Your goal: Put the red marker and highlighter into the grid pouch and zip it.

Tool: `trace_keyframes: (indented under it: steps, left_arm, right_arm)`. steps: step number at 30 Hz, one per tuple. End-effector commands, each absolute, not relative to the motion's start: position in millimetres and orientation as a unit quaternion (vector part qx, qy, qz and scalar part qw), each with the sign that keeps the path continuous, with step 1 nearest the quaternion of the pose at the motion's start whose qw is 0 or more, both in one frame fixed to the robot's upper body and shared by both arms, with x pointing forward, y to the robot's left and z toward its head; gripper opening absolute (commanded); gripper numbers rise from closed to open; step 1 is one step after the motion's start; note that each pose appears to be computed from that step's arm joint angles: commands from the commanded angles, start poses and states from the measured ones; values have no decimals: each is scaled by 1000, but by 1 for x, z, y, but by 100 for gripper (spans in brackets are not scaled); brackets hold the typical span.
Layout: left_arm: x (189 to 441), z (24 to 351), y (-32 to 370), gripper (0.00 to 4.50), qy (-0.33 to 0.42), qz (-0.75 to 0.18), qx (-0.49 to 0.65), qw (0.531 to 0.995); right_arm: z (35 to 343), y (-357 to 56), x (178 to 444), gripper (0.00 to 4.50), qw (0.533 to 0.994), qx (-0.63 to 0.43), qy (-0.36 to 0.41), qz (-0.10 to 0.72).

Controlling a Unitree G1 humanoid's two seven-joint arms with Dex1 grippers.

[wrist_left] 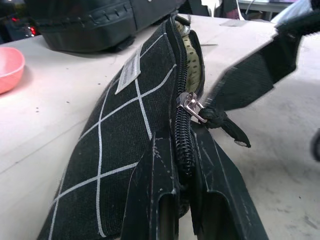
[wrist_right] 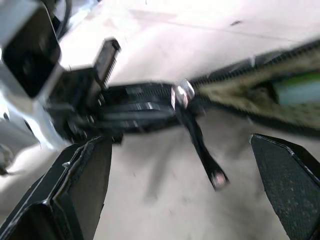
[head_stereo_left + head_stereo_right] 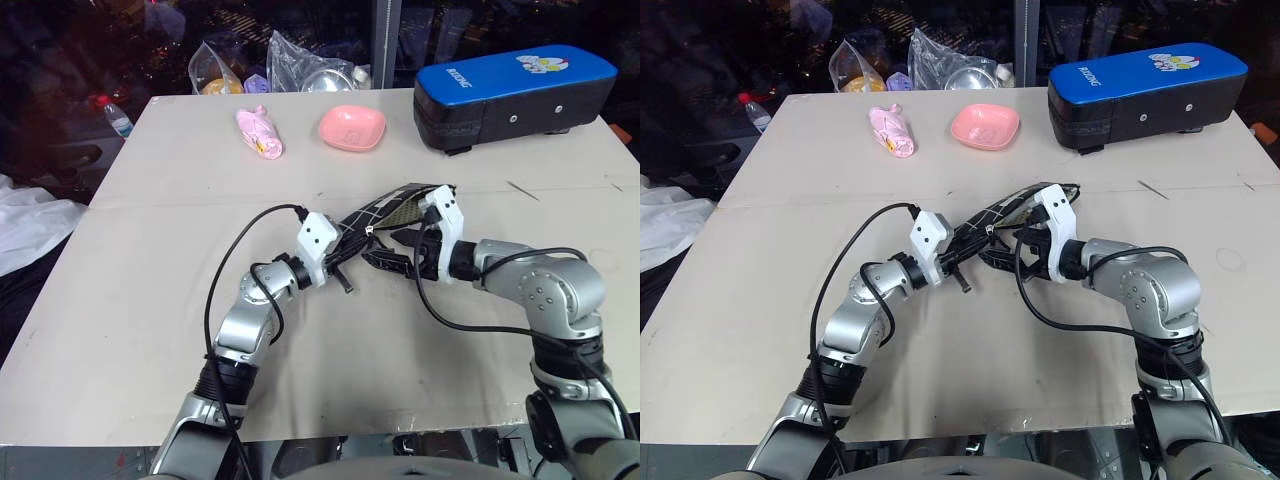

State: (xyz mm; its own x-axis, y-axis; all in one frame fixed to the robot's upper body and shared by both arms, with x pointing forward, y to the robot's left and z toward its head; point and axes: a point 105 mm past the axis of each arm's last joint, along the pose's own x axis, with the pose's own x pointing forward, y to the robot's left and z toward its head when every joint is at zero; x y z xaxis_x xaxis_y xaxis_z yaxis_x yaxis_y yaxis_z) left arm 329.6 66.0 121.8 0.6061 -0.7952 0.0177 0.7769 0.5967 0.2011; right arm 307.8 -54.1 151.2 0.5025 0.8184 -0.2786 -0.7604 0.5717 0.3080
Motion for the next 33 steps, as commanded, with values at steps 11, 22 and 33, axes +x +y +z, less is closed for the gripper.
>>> trace_keyframes:
  steps: [11,22,33]
  left_arm:
    - [326,130,63,0,-72,-446,99,886]
    - [326,130,62,0,-71,-447,100,886]
    - [327,130,64,0,-71,-442,101,888]
  right_arm:
    - [161,-43,310,204,864,105,182,458]
    - [159,-46,314,13,871,107,182,444]
    - [150,-71,329,13,907,3,163,388]
